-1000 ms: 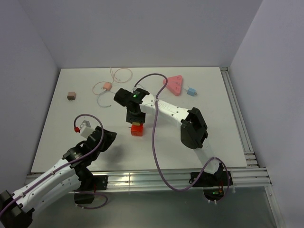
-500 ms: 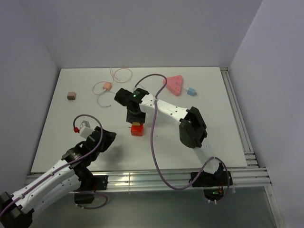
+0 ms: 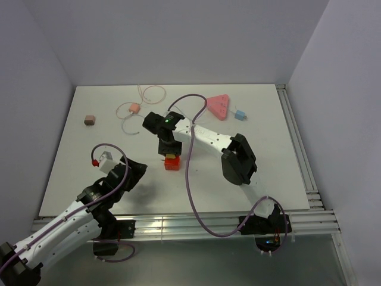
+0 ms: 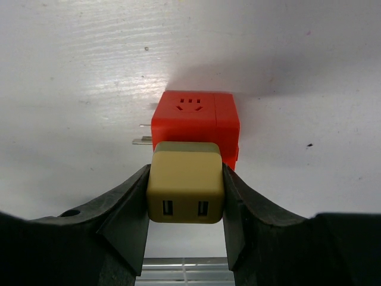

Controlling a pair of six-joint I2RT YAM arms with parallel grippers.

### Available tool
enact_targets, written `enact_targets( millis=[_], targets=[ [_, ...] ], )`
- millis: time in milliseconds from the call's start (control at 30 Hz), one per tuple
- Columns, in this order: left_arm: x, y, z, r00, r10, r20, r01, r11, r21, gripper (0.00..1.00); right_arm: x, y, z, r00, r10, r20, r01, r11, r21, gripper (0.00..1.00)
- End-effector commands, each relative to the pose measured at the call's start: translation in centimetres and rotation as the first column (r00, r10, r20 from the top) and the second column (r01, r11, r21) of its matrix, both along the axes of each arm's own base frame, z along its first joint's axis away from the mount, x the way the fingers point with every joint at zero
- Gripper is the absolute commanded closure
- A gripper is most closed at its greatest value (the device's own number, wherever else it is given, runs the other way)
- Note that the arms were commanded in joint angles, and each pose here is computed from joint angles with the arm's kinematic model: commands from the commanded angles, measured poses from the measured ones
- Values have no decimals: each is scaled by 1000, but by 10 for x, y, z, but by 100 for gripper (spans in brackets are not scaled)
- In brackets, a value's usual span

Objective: Insert the plug

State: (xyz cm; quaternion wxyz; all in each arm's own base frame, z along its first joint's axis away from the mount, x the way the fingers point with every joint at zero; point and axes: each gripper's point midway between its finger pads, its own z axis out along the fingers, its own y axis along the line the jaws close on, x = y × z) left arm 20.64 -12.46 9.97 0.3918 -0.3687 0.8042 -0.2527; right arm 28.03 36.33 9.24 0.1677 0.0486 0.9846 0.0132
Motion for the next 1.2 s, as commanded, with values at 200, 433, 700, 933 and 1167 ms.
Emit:
enact_targets(
  millis=[200, 433, 700, 933, 1167],
  targets=[
    [-1, 7, 10, 999, 19, 33, -19, 1000, -13, 26, -26, -30, -89, 987, 31, -160, -63, 977, -201, 100],
    [-2, 9, 15, 999, 16, 38, -16, 1000, -2, 26, -31, -26, -116, 974, 61, -220, -108, 972, -208, 100],
    [-4, 9, 16, 1000, 15, 22, -15, 1000, -7, 28, -42, -24, -147, 946, 106, -307, -188, 950, -249, 100],
    [-9, 11, 16, 1000, 15, 23, -15, 1000, -17, 28, -50, -45, -155, 938, 109, -329, -220, 922, -320, 100],
    [-6, 24, 35, 998, 40, 46, -43, 998, 55, 18, 3, -1, -45, 985, 168, -36, -170, 982, -86, 40]
  ],
)
